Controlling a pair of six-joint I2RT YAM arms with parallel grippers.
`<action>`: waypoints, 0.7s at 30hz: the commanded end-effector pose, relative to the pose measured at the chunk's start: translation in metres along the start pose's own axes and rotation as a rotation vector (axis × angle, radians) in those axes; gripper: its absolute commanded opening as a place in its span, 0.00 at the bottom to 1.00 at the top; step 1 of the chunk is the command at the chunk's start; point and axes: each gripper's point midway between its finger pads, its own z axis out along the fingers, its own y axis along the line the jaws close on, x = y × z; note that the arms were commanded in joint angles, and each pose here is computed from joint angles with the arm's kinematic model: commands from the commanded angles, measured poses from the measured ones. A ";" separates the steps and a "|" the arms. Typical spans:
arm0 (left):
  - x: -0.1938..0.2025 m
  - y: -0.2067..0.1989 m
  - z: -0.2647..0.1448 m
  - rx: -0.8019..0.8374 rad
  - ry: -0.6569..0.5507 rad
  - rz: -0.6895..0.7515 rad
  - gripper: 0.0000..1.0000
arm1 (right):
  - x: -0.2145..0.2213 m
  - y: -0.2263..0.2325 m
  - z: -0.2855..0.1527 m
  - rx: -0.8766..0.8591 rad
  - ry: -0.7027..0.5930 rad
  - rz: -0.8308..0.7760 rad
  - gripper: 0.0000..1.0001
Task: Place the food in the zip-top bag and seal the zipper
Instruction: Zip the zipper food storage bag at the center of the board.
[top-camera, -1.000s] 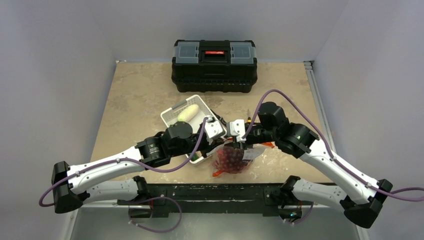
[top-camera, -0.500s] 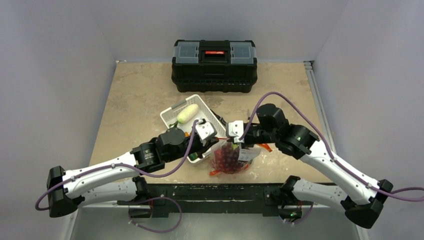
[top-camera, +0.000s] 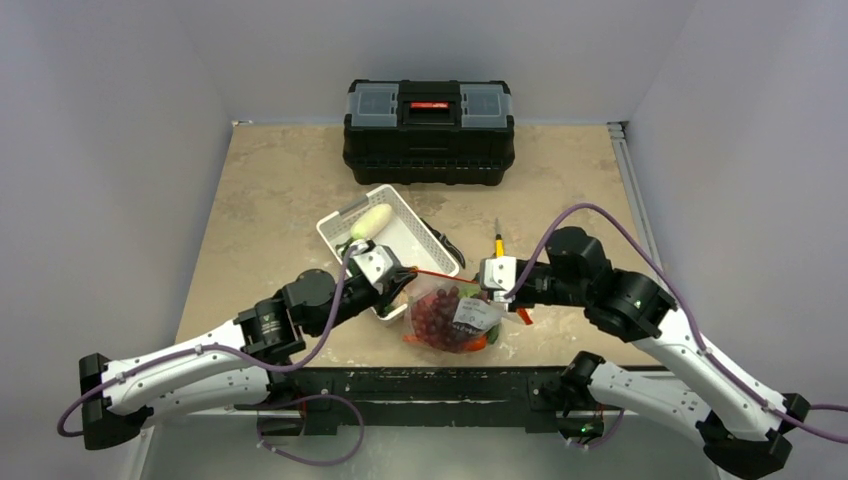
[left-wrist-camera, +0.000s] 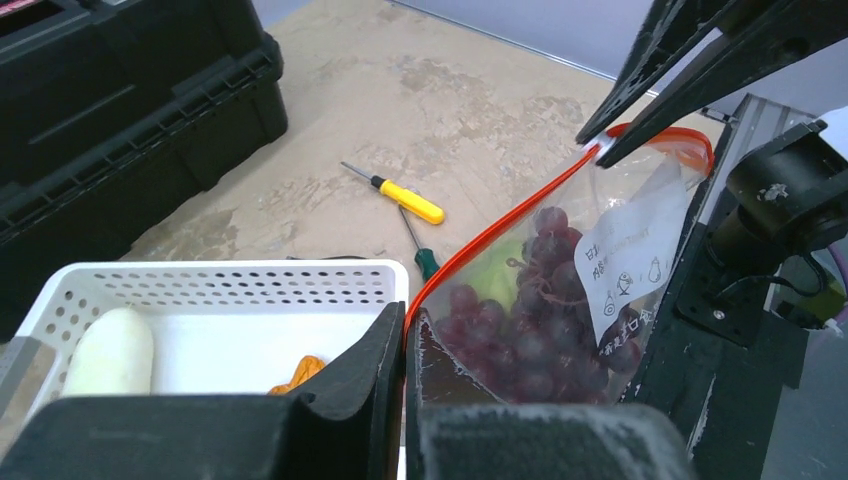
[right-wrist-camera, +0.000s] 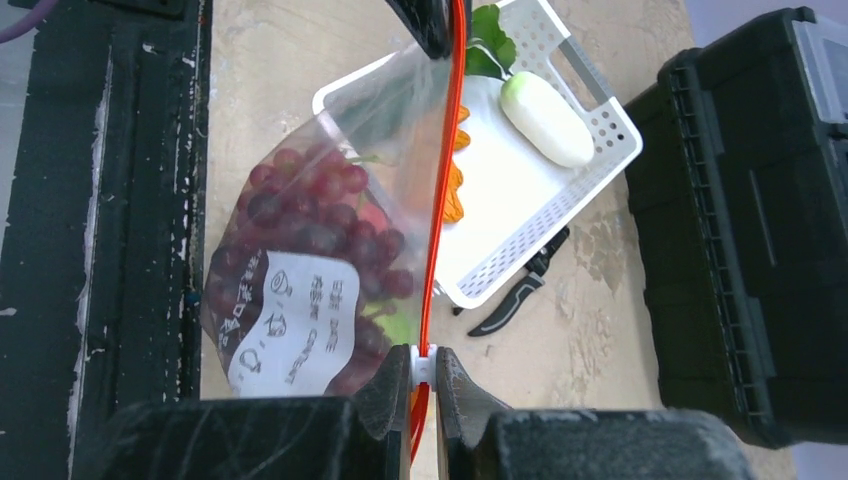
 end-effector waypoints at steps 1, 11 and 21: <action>-0.022 0.033 -0.019 -0.165 -0.112 -0.047 0.00 | 0.017 -0.001 -0.023 0.076 0.074 0.021 0.00; -0.011 0.056 -0.050 -0.265 -0.098 -0.034 0.00 | 0.035 0.005 -0.041 0.109 0.140 0.014 0.00; -0.006 0.051 -0.050 -0.242 -0.090 -0.058 0.00 | 0.048 0.018 -0.054 0.110 0.159 0.025 0.00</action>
